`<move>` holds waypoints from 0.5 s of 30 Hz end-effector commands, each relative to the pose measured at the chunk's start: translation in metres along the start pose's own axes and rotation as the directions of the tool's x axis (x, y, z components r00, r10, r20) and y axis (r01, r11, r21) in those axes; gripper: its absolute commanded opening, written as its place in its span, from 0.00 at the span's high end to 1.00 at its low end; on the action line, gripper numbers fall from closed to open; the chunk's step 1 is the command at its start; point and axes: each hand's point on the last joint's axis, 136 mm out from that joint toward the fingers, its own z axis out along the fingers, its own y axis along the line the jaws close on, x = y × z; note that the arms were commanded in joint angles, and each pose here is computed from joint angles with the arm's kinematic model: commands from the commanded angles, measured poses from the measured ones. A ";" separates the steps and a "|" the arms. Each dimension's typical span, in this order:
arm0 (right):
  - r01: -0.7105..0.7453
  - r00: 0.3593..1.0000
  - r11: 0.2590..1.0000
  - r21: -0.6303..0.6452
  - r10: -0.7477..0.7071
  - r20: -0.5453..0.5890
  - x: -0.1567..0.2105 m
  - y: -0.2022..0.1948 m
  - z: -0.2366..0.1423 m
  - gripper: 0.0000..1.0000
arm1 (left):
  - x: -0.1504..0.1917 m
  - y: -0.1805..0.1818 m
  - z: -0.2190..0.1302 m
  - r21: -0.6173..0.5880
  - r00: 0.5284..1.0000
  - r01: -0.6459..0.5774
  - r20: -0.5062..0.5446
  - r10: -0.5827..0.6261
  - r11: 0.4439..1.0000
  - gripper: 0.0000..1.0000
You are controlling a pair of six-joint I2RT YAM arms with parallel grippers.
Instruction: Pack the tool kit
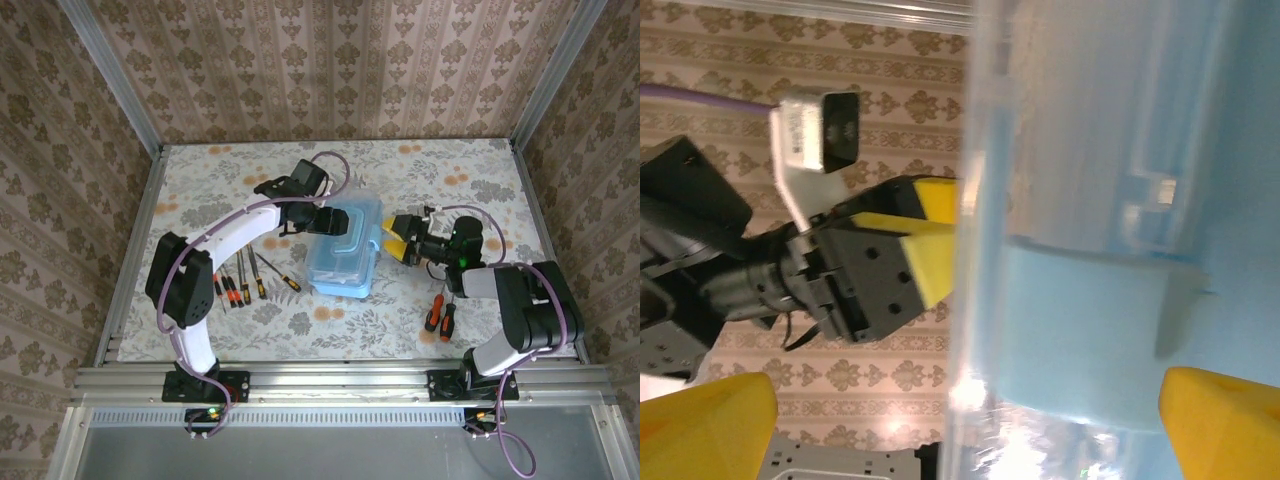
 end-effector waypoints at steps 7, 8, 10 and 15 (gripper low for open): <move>0.076 0.997 0.990 0.120 -0.078 0.014 -0.002 -0.006 -0.014 0.02 | 0.052 0.063 0.024 -0.254 0.982 0.013 -0.181 -0.061 0.967 0.32; 0.098 0.994 0.983 0.155 -0.103 0.026 -0.002 -0.005 -0.018 0.02 | 0.051 0.061 0.023 -0.248 0.982 0.014 -0.179 -0.060 0.969 0.32; 0.118 0.990 0.960 0.253 -0.133 0.043 -0.005 -0.012 -0.026 0.02 | 0.050 0.057 0.022 -0.237 0.983 0.013 -0.176 -0.056 0.971 0.32; 0.145 0.982 0.908 0.392 -0.182 0.059 -0.007 -0.016 -0.041 0.02 | 0.048 0.045 0.021 -0.207 0.984 0.013 -0.171 -0.049 0.978 0.31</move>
